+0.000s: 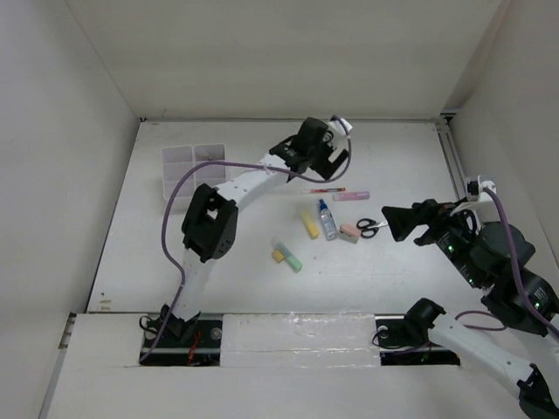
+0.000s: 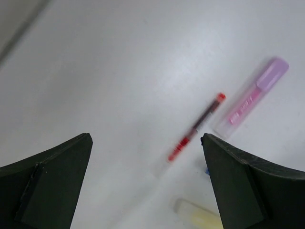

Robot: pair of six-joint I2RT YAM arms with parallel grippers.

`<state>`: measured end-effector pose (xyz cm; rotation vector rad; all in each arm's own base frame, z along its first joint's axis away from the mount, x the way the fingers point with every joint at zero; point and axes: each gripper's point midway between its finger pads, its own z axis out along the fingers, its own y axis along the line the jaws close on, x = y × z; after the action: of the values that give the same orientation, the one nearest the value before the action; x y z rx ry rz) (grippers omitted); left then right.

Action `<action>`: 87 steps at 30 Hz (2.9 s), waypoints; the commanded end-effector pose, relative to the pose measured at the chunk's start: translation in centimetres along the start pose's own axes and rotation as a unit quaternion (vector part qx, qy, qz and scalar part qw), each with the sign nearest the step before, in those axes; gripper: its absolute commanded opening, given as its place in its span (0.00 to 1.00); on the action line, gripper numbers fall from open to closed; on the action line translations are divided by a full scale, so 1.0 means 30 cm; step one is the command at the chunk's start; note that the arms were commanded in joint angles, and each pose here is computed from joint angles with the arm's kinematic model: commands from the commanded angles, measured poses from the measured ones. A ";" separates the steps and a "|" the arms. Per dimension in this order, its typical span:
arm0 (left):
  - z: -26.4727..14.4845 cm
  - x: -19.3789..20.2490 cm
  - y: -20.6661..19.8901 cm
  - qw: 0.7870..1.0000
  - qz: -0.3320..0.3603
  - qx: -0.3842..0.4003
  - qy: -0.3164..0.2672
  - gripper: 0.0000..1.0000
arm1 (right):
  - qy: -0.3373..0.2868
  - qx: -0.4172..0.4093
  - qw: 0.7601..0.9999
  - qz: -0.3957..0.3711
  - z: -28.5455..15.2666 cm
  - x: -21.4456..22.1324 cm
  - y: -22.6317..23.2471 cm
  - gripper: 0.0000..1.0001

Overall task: Sort the stationery into containers
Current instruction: Pick up the pen from the center of the board.

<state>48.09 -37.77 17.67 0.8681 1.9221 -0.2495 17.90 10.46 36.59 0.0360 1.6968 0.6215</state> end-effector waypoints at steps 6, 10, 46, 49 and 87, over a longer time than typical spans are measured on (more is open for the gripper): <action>-0.014 0.096 -0.050 0.997 -0.007 0.050 0.051 0.99 | 0.022 -0.032 0.999 -0.024 -0.024 0.036 0.020 1.00; -0.008 0.127 -0.077 0.996 -0.020 0.065 0.058 0.98 | 0.032 -0.038 0.998 -0.026 -0.005 0.071 0.023 1.00; -0.880 0.031 0.337 0.873 -0.456 -0.173 -0.032 1.00 | 0.342 -0.101 0.861 -0.363 1.146 0.393 -0.367 0.90; -0.940 0.076 0.317 0.893 -0.413 -0.176 -0.013 1.00 | 0.362 -0.099 0.855 -0.358 1.165 0.467 -0.425 0.91; -0.986 0.198 0.284 0.911 -0.377 -0.163 -0.035 1.00 | 0.403 -0.115 0.838 -0.350 1.112 0.786 -0.513 0.72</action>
<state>31.34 -13.78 27.80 -0.1478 2.1236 -0.3709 47.11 17.42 5.19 -1.1056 2.2694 0.2350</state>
